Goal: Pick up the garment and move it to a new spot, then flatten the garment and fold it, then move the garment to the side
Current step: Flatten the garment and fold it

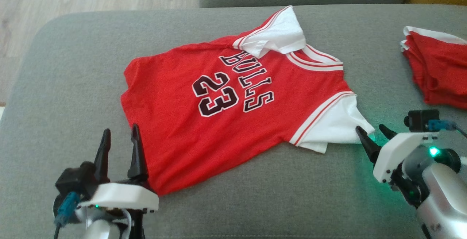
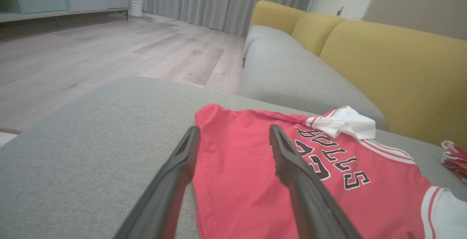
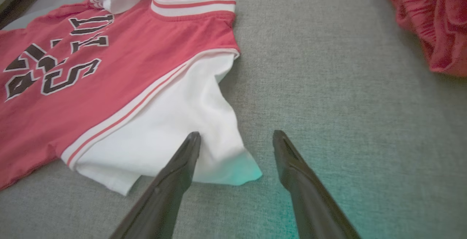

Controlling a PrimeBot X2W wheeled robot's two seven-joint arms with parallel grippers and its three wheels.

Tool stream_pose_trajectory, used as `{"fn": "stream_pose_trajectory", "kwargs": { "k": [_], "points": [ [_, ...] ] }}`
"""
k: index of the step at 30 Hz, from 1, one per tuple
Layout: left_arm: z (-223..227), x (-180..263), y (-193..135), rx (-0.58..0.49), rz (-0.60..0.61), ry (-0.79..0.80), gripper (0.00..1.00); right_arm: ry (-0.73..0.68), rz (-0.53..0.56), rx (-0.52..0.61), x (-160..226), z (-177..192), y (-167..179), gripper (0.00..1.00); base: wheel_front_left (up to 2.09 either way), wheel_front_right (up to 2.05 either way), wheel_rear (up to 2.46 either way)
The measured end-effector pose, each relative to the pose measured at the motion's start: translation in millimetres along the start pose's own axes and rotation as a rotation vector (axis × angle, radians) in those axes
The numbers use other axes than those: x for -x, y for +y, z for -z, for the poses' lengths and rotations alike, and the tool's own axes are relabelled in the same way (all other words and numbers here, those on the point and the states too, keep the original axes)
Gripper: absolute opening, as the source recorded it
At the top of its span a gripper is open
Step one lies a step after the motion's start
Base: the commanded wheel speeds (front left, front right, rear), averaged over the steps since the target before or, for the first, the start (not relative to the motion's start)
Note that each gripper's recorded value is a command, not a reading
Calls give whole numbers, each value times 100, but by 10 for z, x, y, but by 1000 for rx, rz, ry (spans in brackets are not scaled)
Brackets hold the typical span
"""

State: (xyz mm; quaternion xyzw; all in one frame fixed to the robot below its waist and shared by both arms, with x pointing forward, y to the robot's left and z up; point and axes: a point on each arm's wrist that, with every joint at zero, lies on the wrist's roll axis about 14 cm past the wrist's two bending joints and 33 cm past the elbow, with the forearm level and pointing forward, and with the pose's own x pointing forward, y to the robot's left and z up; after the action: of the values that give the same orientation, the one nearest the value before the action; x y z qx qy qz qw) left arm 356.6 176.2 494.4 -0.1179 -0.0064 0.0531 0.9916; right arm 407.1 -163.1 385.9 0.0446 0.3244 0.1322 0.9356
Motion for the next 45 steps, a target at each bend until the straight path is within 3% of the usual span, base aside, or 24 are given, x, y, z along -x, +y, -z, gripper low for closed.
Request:
{"fn": "stream_pose_trajectory", "kwargs": {
  "k": [3,4,6,7,12,20,27,28,29,37,45],
  "points": [
    [-20,-20,26,-2,-8,-9,100,56,-16,-19,-73,41,39,100,0,0,0],
    [-29,-21,56,-5,-15,-12,100,77,-24,-17,-94,68,68,88,0,0,0],
    [-27,-11,107,-9,-30,-12,100,101,-37,-13,-118,104,111,18,0,0,0],
    [-24,-7,108,-9,-29,-12,100,105,-43,-17,-125,115,128,0,0,0,0],
    [-27,9,164,0,-47,-15,100,131,-48,-41,-132,123,84,0,0,0,0],
    [-12,14,176,0,-52,-14,100,-45,-36,-58,-168,-551,-77,0,0,0,0],
    [39,3,177,1,-51,1,100,-24,22,-65,-182,-490,-315,1,0,0,0],
    [50,0,183,0,-53,4,100,-6,35,-65,-196,-447,-354,44,0,0,0],
    [65,-2,190,0,-53,9,100,13,47,-68,-209,-412,-392,100,0,0,0],
    [48,-47,216,-9,-54,2,100,-72,96,-92,-223,-574,-510,100,0,0,0],
    [-124,-55,127,-12,-19,-54,100,-526,95,-20,190,-1325,-384,100,0,0,0]
  ]
}}
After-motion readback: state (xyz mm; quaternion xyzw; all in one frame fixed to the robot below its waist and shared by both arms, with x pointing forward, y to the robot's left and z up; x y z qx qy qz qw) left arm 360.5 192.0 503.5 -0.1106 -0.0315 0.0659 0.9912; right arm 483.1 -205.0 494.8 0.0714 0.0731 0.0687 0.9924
